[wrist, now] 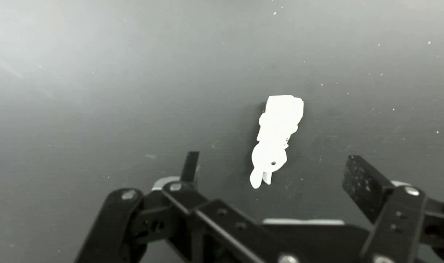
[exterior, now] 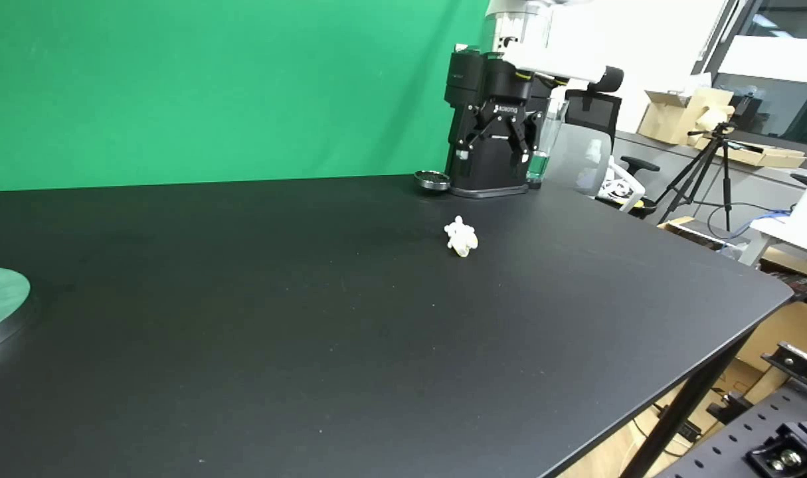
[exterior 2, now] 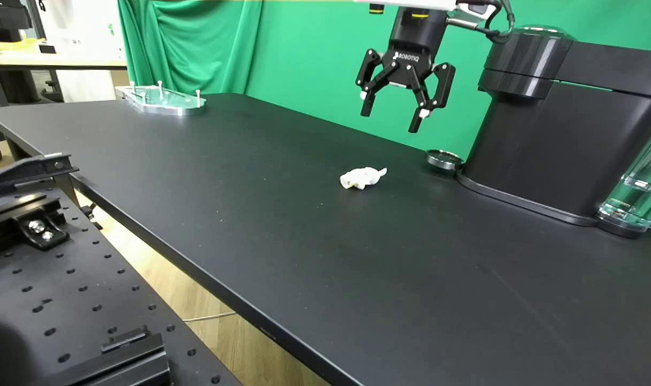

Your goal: Move the white toy to the left

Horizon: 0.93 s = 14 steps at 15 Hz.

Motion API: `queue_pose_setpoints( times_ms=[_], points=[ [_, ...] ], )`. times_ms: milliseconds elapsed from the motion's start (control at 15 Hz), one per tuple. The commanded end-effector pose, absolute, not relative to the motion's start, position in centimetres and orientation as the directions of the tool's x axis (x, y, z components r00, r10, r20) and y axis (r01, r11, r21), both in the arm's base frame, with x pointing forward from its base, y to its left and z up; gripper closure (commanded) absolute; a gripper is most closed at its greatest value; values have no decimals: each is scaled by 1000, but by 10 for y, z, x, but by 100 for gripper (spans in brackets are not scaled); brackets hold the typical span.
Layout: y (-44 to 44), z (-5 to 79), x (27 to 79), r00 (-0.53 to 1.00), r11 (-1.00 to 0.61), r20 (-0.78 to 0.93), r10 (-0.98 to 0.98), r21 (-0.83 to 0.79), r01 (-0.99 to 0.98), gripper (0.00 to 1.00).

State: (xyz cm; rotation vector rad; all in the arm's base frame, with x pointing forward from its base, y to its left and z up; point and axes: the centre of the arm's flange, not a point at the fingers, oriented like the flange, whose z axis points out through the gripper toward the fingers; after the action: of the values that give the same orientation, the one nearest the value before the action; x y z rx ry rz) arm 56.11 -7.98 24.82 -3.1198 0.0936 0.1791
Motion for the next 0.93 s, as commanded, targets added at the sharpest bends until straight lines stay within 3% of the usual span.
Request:
queue_pose_setpoints(
  times_ms=[0, 867],
  points=[
    [-80, 226, 574, 984, -997, -157, -80, 1, -81, 0],
    [-74, 154, 578, 972, -998, -227, -58, 1, -59, 0]
  ],
)
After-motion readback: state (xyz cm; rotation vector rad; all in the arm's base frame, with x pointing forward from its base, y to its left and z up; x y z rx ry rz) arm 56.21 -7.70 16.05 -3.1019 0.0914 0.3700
